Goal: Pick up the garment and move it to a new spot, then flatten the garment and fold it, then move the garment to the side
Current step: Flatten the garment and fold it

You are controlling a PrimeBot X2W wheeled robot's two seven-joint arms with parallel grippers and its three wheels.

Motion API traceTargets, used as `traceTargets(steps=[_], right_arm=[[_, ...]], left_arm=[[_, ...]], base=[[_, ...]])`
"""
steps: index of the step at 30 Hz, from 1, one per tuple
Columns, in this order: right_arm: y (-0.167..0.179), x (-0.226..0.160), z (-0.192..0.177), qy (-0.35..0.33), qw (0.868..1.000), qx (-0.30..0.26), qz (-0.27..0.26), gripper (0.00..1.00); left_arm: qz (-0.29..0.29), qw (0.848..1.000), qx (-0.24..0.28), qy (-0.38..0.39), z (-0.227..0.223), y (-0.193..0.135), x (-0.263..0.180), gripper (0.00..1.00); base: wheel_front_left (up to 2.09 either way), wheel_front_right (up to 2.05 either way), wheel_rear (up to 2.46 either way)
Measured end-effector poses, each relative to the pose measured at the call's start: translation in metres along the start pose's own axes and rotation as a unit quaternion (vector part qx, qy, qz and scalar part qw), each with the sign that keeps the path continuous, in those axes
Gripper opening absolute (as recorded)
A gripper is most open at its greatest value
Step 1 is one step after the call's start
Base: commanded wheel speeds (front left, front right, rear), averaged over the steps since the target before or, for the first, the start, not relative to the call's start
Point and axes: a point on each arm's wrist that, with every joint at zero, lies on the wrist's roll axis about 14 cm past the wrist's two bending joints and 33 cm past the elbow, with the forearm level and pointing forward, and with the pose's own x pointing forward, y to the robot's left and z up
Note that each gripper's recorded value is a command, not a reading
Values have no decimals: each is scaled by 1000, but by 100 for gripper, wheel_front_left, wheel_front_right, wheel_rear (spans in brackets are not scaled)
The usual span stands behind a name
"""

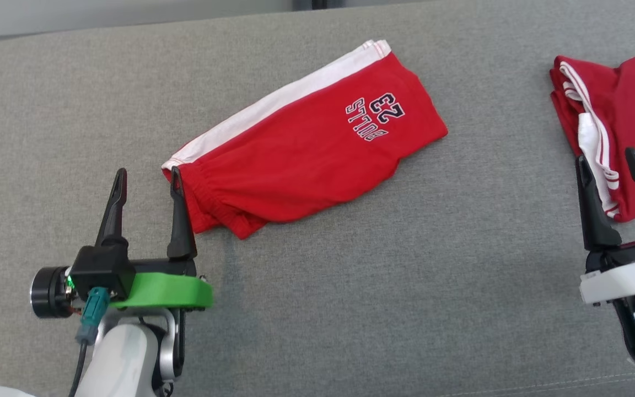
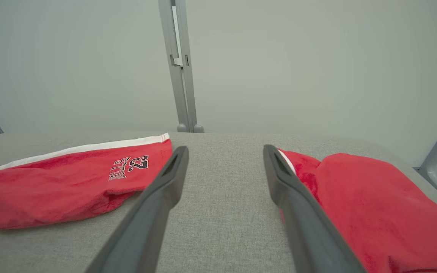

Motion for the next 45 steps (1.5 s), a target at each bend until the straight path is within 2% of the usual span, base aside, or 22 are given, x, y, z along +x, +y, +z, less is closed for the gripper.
traceTargets(steps=[4,10,15,20,26,27,28,33,38,45], right_arm=[[3,28,-15,15,1000,-1,20,100],[30,77,-59,67,995,15,76,100],[69,113,-103,126,983,34,130,100],[100,135,-145,195,966,50,159,100],[119,151,-160,247,952,62,172,100],[122,151,-161,256,948,66,175,44],[123,151,-161,263,946,67,177,0],[134,149,-154,270,940,82,191,0],[126,133,-144,234,950,98,183,0],[96,81,-139,209,959,125,145,0]], left_arm=[[-3,1000,-3,-13,2,-5,13,100],[5,1000,-8,-11,-8,-2,28,100],[26,1000,-4,8,-24,12,29,100],[47,999,2,16,-30,28,26,100],[55,998,8,16,-29,35,23,100],[55,998,7,16,-28,35,23,100],[55,998,7,15,-28,34,23,100],[54,998,6,10,-24,34,22,100],[54,998,7,10,-21,33,14,100],[43,999,11,14,-19,28,2,100]], base=[[0,0,0],[0,0,0],[0,0,0],[0,0,0],[0,0,0],[0,0,0],[0,0,0],[0,0,0],[0,0,0],[0,0,0]])
